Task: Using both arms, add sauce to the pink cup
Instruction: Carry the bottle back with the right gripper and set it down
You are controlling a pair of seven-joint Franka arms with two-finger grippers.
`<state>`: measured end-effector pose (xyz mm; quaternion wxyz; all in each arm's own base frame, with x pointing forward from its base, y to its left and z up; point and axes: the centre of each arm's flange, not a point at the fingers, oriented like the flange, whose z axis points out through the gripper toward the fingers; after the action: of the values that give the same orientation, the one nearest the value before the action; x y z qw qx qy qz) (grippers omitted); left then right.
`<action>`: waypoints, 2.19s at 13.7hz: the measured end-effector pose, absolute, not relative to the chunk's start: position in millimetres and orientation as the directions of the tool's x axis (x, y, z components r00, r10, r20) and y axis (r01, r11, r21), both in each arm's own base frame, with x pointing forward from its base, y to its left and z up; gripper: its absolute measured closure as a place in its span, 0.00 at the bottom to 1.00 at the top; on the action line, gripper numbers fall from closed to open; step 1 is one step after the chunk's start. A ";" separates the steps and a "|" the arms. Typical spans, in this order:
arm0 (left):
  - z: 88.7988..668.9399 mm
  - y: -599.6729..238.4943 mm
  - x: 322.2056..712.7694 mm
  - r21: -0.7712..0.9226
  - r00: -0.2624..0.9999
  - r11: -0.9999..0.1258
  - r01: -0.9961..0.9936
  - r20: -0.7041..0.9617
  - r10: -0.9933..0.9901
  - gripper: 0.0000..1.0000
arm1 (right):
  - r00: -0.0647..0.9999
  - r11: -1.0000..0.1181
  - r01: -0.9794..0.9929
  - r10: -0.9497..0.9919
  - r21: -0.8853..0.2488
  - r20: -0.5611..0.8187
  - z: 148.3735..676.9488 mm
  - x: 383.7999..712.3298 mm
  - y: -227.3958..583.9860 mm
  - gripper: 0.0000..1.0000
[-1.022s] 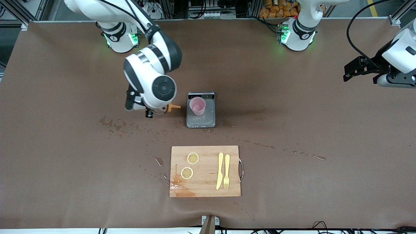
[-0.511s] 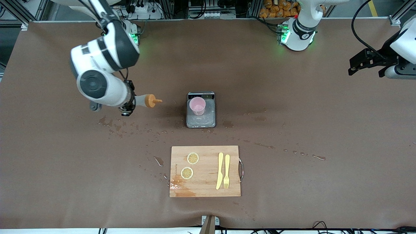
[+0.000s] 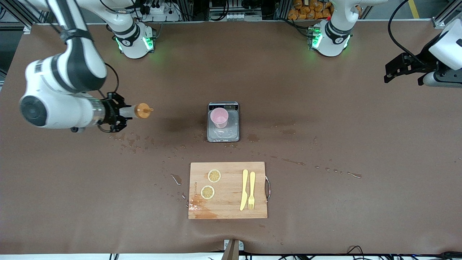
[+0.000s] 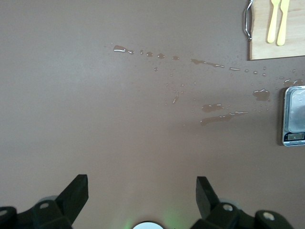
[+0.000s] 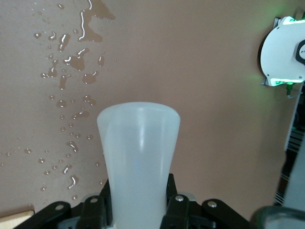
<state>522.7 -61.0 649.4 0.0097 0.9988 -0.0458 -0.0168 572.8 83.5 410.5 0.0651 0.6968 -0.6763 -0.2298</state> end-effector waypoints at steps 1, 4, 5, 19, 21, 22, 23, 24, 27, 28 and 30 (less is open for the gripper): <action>649.5 -64.6 522.4 0.021 0.995 -0.995 -0.098 -0.031 -0.098 0.00 | -0.021 -0.105 -0.908 -0.956 0.405 -0.294 408.9 572.8 57.3 0.56; 649.6 -76.0 521.1 0.019 0.992 -0.993 -0.119 -0.029 -0.119 0.00 | -0.030 -0.151 -0.909 -0.906 0.388 -0.423 401.0 568.1 -9.9 0.52; 649.6 -76.4 521.1 0.019 0.992 -0.993 -0.119 -0.029 -0.120 0.00 | -0.040 -0.160 -0.909 -0.886 0.384 -0.463 396.8 565.9 -25.7 0.52; 654.1 -77.3 521.1 0.019 0.993 -0.993 -0.120 -0.019 -0.120 0.00 | -0.067 -0.281 -0.935 -0.456 0.215 -0.887 185.1 509.6 -192.9 0.50; 656.4 -76.7 521.1 0.019 0.993 -0.993 -0.119 -0.014 -0.119 0.00 | -0.063 -0.281 -0.941 -0.400 0.187 -0.914 153.8 502.8 -193.3 0.50; 656.8 -76.3 521.1 0.019 0.993 -0.993 -0.118 -0.013 -0.118 0.00 | -0.057 -0.286 -0.942 -0.382 0.177 -0.922 141.2 500.3 -192.1 0.50; 657.0 -76.2 521.1 0.019 0.993 -0.993 -0.117 -0.013 -0.117 0.00 | -0.053 -0.291 -0.941 -0.371 0.171 -0.927 132.1 498.8 -190.9 0.49; 657.2 -76.1 521.1 0.019 0.993 -0.993 -0.116 -0.012 -0.116 0.00 | -0.051 -0.293 -0.941 -0.364 0.167 -0.930 126.6 498.2 -190.2 0.47; 658.7 -74.3 521.4 0.020 0.994 -0.994 -0.112 -0.009 -0.112 0.00 | -0.050 -0.293 -0.942 -0.362 0.164 -0.931 124.3 499.0 -190.0 0.30; 659.2 -74.4 521.3 0.020 0.994 -0.994 -0.112 -0.008 -0.112 0.00 | -0.045 -0.294 -0.942 -0.363 0.160 -0.931 125.8 501.0 -190.4 0.21; 659.8 -75.2 521.2 0.020 0.993 -0.993 -0.113 -0.007 -0.114 0.00 | -0.031 -0.293 -0.945 -0.368 0.148 -0.929 130.4 506.8 -192.7 0.01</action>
<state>521.2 -75.2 659.8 0.0096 0.9983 -0.0569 -0.0039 506.8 -192.7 130.4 -0.2902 0.6326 -0.5188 -0.4964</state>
